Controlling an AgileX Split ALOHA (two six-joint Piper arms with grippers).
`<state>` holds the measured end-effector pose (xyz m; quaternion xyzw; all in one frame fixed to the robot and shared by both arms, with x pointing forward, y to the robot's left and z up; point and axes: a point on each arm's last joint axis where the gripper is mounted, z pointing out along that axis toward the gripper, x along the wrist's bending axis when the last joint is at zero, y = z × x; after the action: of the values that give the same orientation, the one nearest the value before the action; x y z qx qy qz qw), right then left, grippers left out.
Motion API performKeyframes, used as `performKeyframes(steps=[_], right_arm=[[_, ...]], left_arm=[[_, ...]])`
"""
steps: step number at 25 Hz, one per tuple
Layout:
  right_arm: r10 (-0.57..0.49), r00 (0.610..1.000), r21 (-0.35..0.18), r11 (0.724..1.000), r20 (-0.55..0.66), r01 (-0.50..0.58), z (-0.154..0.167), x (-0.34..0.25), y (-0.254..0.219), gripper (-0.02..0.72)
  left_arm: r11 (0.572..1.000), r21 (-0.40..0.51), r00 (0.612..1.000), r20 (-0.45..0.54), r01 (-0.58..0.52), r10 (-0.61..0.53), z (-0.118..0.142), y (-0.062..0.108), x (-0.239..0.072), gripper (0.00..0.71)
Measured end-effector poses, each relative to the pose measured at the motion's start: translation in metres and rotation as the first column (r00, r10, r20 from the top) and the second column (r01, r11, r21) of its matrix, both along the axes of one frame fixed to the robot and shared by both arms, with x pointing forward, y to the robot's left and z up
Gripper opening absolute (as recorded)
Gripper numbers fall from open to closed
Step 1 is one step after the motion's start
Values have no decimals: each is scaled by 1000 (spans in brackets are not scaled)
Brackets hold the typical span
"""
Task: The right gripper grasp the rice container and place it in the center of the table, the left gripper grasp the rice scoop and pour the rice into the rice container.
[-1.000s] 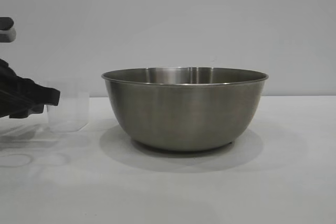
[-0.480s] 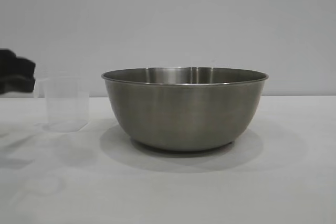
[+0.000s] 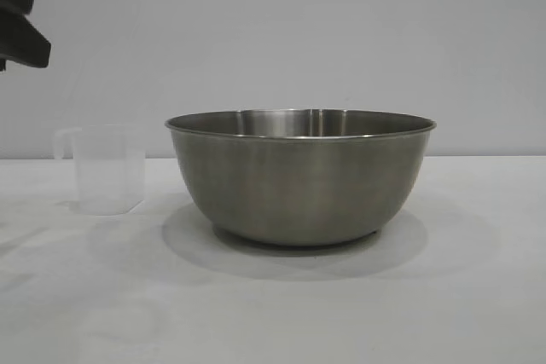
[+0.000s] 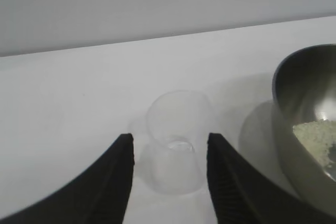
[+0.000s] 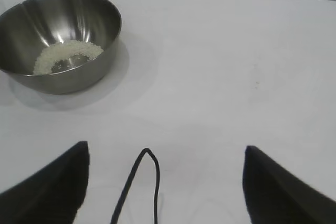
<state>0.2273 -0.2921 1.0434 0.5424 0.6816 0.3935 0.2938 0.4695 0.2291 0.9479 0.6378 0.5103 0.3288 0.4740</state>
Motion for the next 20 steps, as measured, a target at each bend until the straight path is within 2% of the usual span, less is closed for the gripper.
performKeyframes(steps=[7,12,18,19,20], right_arm=[[0,1000,0,1000,0,0,0,0,0,515],[0,1000,0,1000,0,0,0,0,0,515],[0,1000,0,1000,0,0,0,0,0,515],[0,1000,0,1000,0,0,0,0,0,515],[0,1000,0,1000,0,0,0,0,0,515]], left_arm=[[991,113,985,-162,77,-59,41,-5,4,280],[988,137,985,-169,64,-40,91,1,-5,280],[977,200,983,-182,68,-32,140,13,-34,280],[977,203,984,-177,67,-31,145,15,-40,333],[977,204,985,-171,64,-29,151,17,-47,318]])
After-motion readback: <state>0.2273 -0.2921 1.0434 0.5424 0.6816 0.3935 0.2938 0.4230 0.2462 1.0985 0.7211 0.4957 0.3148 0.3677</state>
